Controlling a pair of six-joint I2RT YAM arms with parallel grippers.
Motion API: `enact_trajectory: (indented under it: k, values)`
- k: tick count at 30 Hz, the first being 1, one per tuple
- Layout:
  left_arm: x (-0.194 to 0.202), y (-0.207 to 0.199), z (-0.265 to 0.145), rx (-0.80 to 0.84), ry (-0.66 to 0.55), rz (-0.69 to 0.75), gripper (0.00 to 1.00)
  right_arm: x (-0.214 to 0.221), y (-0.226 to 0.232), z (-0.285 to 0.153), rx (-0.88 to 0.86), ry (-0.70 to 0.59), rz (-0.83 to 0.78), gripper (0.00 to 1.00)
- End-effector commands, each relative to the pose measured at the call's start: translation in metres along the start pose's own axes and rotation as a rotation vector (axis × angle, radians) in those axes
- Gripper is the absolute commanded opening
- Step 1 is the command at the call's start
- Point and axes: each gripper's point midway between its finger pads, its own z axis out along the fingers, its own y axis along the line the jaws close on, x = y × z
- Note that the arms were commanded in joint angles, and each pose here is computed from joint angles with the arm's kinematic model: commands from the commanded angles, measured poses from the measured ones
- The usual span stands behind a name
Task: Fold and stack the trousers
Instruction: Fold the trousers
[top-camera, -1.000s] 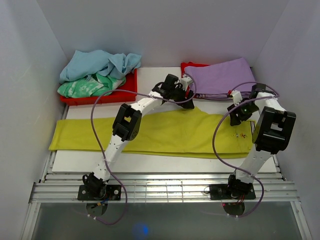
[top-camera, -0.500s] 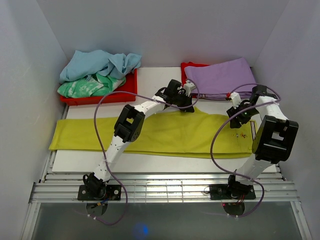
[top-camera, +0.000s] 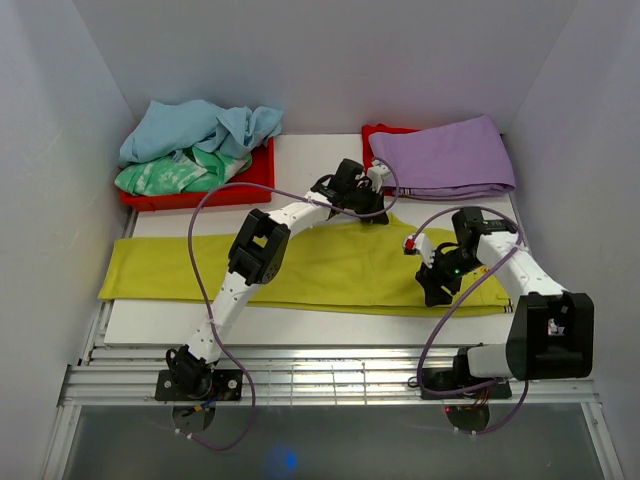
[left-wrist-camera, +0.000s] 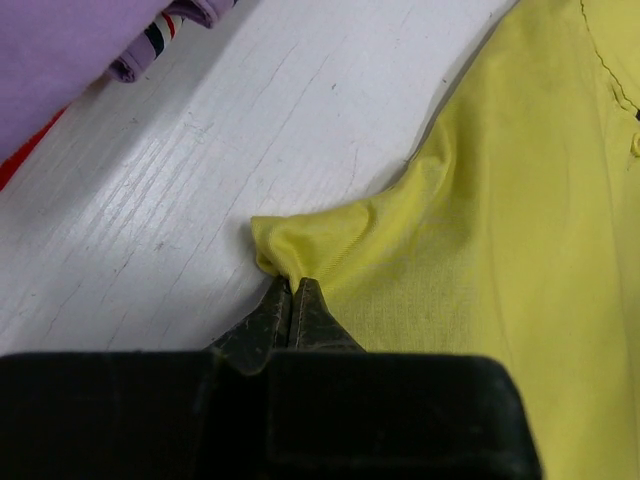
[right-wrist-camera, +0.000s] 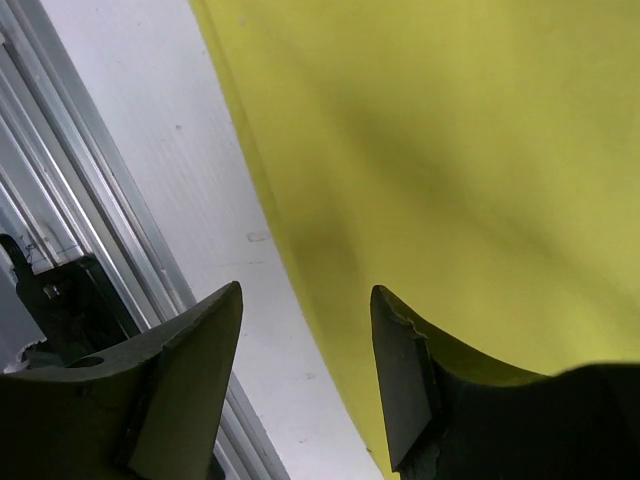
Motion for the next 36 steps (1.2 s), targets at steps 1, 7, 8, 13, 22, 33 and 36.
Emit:
enact_trajectory:
  k: [1,7,8,13,22,33,36]
  values:
    - [-0.004,0.005,-0.008,-0.083,0.015,-0.002,0.0,0.003,0.008,0.005,0.021,0.024,-0.095,0.6]
    - [-0.001,0.007,-0.007,-0.087,0.019,-0.006,0.0,-0.001,0.006,0.023,0.109,0.06,-0.203,0.61]
    - [-0.001,0.007,-0.007,-0.09,0.02,-0.005,0.0,-0.003,0.002,0.026,0.127,0.063,-0.217,0.6]
    - [0.0,0.01,-0.006,-0.101,0.019,-0.008,0.0,0.004,-0.005,0.036,0.169,0.111,-0.24,0.56]
    - [0.001,0.012,-0.005,-0.105,0.019,-0.007,0.0,-0.002,-0.021,0.036,0.321,0.105,-0.295,0.48]
    - [-0.025,0.04,-0.017,-0.254,-0.065,-0.044,0.0,0.013,0.008,0.036,0.202,0.13,-0.343,0.08]
    - [-0.042,0.045,-0.024,-0.273,-0.105,-0.029,0.0,0.029,0.023,0.041,0.14,0.162,-0.347,0.08]
